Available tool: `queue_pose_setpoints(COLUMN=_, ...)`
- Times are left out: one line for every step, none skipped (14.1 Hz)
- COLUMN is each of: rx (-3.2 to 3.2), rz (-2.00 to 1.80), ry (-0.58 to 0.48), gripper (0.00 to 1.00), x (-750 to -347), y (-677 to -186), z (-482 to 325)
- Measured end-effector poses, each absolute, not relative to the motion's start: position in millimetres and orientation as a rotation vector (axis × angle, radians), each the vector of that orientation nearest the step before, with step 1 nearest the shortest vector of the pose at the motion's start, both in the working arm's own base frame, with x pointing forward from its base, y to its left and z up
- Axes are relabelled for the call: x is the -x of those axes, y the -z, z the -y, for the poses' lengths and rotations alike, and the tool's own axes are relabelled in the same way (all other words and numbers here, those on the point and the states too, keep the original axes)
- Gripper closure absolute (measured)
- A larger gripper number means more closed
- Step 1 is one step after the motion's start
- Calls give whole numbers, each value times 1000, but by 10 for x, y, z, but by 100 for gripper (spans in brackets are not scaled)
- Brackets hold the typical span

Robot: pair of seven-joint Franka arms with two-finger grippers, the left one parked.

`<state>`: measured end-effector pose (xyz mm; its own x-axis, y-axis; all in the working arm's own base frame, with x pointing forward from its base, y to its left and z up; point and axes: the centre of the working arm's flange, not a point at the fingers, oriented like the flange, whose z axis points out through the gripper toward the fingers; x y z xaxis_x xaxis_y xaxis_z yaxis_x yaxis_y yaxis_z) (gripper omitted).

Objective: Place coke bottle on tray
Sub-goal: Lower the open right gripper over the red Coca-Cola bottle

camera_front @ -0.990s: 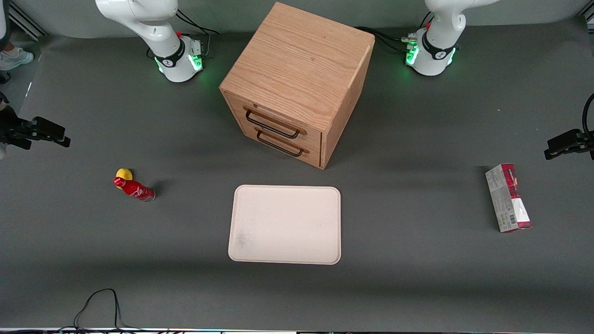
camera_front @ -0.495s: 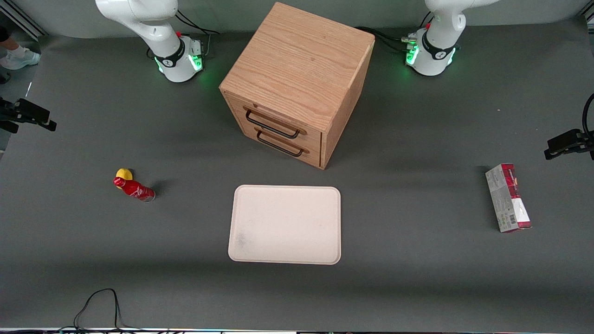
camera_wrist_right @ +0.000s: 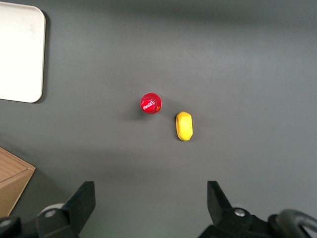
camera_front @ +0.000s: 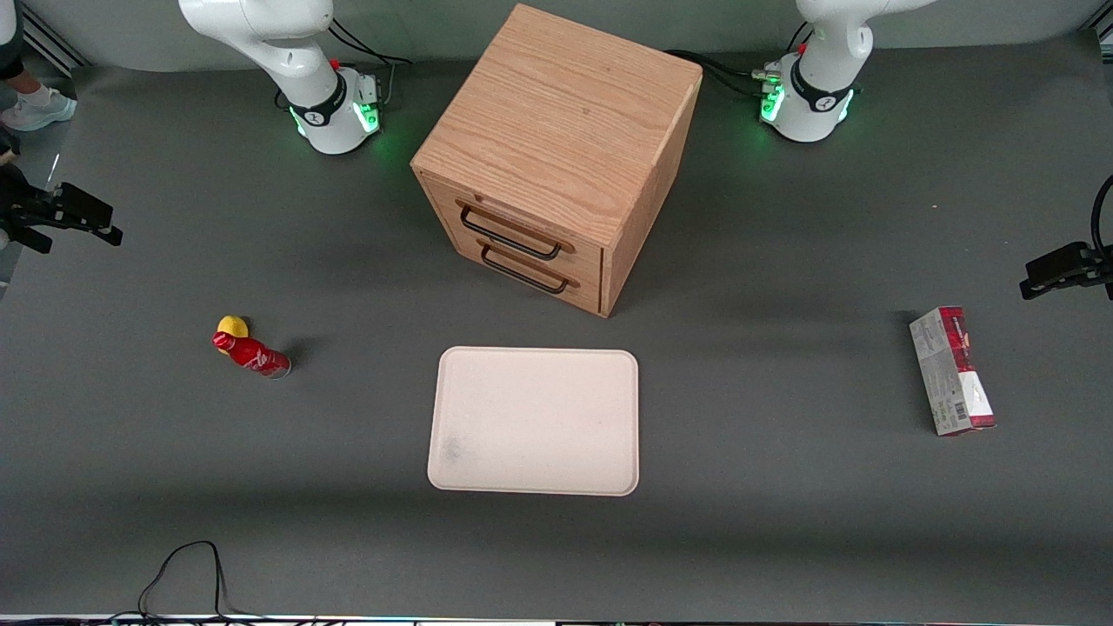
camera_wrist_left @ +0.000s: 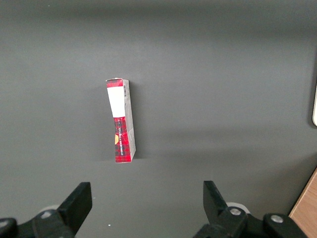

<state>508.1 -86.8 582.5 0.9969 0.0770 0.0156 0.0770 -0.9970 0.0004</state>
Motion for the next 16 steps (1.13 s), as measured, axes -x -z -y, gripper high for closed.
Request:
queue_pose_setpoints(rx=3140, rz=126, ry=19, gripper=0, x=-5111, y=-5757, z=858)
queue_pose_setpoints(rx=3141, rz=130, ry=14, gripper=0, x=-5156, y=-5676, z=848)
queue_pose_setpoints(rx=3142, rz=134, ry=2, gripper=0, x=-5207, y=-5583, z=836)
queue_pose_setpoints(rx=3143, rz=139, ry=-9, gripper=0, x=-5263, y=-5494, z=822)
queue_pose_setpoints(rx=3145, rz=152, ry=-24, gripper=0, x=-5359, y=-5346, z=783)
queue_pose_setpoints(rx=3146, rz=162, ry=-30, gripper=0, x=-5405, y=-5273, z=751)
queue_pose_setpoints(rx=3146, rz=173, ry=-38, gripper=0, x=-5448, y=-5195, z=713)
queue_pose_setpoints(rx=3147, rz=189, ry=-39, gripper=0, x=-5493, y=-5103, z=662)
queue_pose_setpoints(rx=3148, rz=202, ry=-37, gripper=0, x=-5522, y=-5004, z=618)
queue_pose_setpoints(rx=3149, rz=212, ry=-31, gripper=0, x=-5536, y=-4895, z=587)
queue_pose_setpoints(rx=3150, rz=216, ry=-24, gripper=0, x=-5536, y=-4778, z=572)
queue_pose_setpoints(rx=3150, rz=218, ry=-19, gripper=0, x=-5525, y=-4650, z=568)
queue_pose_setpoints(rx=3151, rz=218, ry=-14, gripper=0, x=-5504, y=-4514, z=566)
queue_pose_setpoints(rx=3151, rz=219, ry=-7, gripper=0, x=-5480, y=-4387, z=564)
queue_pose_setpoints(rx=3152, rz=220, ry=-1, gripper=0, x=-5454, y=-4259, z=561)
queue_pose_setpoints(rx=3152, rz=221, ry=0, gripper=0, x=-5431, y=-4133, z=557)
